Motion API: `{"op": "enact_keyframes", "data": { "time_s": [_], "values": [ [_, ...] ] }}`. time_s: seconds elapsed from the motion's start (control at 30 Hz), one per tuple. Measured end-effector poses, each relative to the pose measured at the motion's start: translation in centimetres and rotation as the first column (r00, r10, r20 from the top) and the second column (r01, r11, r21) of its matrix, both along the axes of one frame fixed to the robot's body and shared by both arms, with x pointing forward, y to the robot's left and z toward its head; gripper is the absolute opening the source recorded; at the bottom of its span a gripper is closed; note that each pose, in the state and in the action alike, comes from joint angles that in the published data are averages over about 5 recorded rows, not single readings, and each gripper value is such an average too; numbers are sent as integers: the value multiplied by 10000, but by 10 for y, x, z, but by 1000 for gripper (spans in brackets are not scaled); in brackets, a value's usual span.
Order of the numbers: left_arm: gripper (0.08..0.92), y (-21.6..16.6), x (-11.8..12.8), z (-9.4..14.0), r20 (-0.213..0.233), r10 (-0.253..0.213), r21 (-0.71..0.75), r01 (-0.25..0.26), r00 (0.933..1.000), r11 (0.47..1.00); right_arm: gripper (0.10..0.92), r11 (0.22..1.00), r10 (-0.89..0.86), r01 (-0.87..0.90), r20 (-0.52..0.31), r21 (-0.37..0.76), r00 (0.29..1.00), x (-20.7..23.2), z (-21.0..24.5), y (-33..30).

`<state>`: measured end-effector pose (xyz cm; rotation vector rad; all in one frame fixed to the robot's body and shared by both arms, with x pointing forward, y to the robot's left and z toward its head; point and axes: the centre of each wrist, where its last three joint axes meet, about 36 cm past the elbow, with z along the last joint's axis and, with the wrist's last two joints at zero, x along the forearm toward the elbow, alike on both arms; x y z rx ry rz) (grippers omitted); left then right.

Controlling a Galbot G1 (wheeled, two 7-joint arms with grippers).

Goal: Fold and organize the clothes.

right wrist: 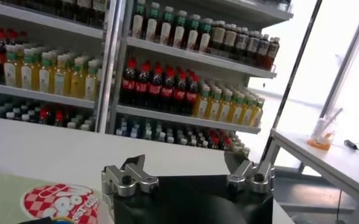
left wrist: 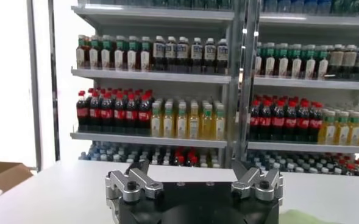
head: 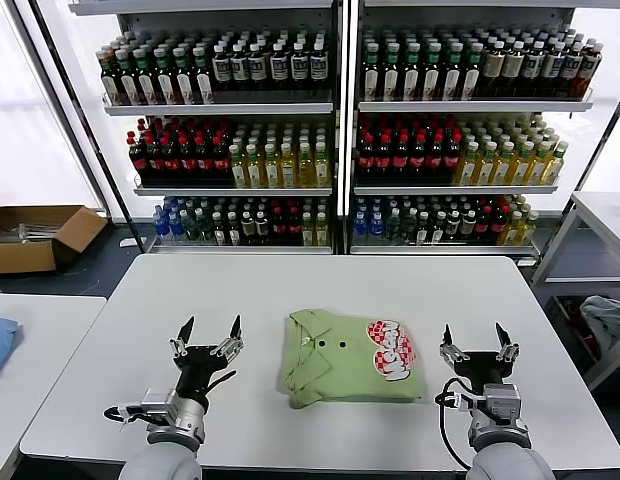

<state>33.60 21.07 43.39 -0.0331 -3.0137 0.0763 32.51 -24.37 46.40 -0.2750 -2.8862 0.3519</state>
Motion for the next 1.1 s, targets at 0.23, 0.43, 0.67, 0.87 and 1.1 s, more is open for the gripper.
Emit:
{"op": "enact_keyframes", "data": {
  "time_s": [0.23, 0.43, 0.67, 0.87, 1.1],
  "values": [
    [823, 10, 2, -2, 150, 143, 183, -146, 9998, 9997, 823, 9998, 32, -33, -33, -213, 10000, 0, 0, -6],
    [823, 16, 1, -2, 268, 298, 155, -302, 9992, 9994, 823, 9994, 74, -79, -138, -324, 9999, -2, 0, -10],
    [823, 15, -2, -3, 239, 137, 276, -143, 9996, 9995, 823, 9993, 182, -189, -223, -330, 9996, -5, 0, -11],
    [823, 12, -3, 0, 189, 31, 432, -39, 9998, 9991, 823, 9991, 200, -210, -296, -356, 9994, -8, -2, -12],
    [823, 15, 0, -2, 88, 93, 559, -98, 9999, 9984, 823, 9989, 287, -299, -314, -360, 9991, -8, -2, -12]
  ]
}}
